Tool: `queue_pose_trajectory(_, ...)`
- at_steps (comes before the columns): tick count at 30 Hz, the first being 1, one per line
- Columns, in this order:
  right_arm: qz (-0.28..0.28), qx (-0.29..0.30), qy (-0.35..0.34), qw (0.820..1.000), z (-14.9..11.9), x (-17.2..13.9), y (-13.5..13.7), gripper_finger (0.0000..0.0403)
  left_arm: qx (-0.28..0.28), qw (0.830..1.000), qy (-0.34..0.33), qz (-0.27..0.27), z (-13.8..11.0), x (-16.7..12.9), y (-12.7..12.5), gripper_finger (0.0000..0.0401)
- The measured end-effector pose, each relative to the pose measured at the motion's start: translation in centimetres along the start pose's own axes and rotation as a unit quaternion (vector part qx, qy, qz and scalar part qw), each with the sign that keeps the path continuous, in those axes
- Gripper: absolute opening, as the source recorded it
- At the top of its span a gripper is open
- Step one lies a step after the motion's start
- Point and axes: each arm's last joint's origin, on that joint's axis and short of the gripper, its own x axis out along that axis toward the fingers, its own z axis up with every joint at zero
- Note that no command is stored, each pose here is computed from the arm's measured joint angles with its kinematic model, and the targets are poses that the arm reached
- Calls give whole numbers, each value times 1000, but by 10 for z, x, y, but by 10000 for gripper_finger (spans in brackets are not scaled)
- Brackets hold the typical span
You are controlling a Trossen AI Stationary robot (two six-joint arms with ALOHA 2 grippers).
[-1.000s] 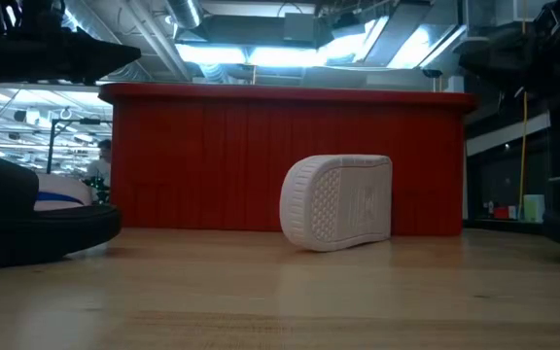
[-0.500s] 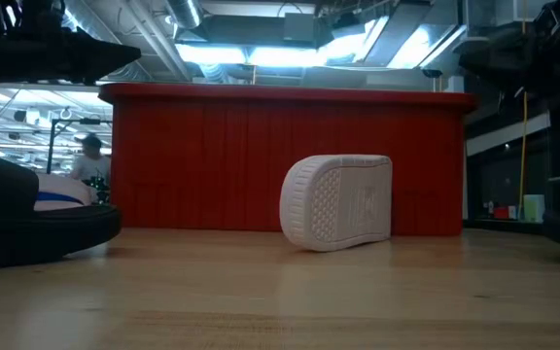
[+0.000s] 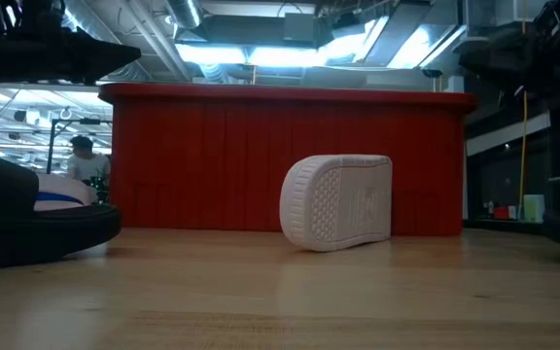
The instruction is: Pick and place slides into bin
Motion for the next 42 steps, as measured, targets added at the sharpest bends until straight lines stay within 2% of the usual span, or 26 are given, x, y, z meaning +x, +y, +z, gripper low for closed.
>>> queue_pose_trajectory(5, 0, 13, 0, 1000, 0, 0, 0, 6, 34, 999, 5, 20, 0, 0, 1, 5)
queue_pose_trajectory(12, 0, 22, 9, 1000, -2, 0, 0, 6, 37, 999, 6, 25, 0, 0, 2, 4)
queue_pose_trajectory(15, 0, 22, 9, 1000, -2, 0, 0, 6, 20, 999, 6, 26, 0, 0, 2, 5)
queue_pose_trajectory(18, 10, 13, 8, 1000, -2, 0, 1, 6, -26, 999, 6, 26, 0, 0, 1, 6)
queue_pose_trajectory(23, 31, -32, -20, 999, 8, 0, 2, 6, -33, 999, 4, 24, 2, 0, 2, 2)
queue_pose_trajectory(26, 38, -36, -32, 998, 22, 0, 2, 6, -41, 999, -22, 14, 16, 0, 4, 2)
queue_pose_trajectory(29, 79, -33, -19, 996, 33, 0, 5, 6, -54, 998, -27, -2, 32, -1, 7, 2)
queue_pose_trajectory(33, 102, -52, -21, 993, 52, 2, 8, 6, -71, 997, 18, -38, 49, -4, 10, 2)
queue_pose_trajectory(36, 108, -63, 9, 992, 55, 6, 11, 6, -80, 994, 58, -48, 56, -6, 11, 2)
queue_pose_trajectory(42, 146, -81, 36, 985, 66, 19, 20, 6, -97, 992, 65, -50, 77, -4, 16, 2)
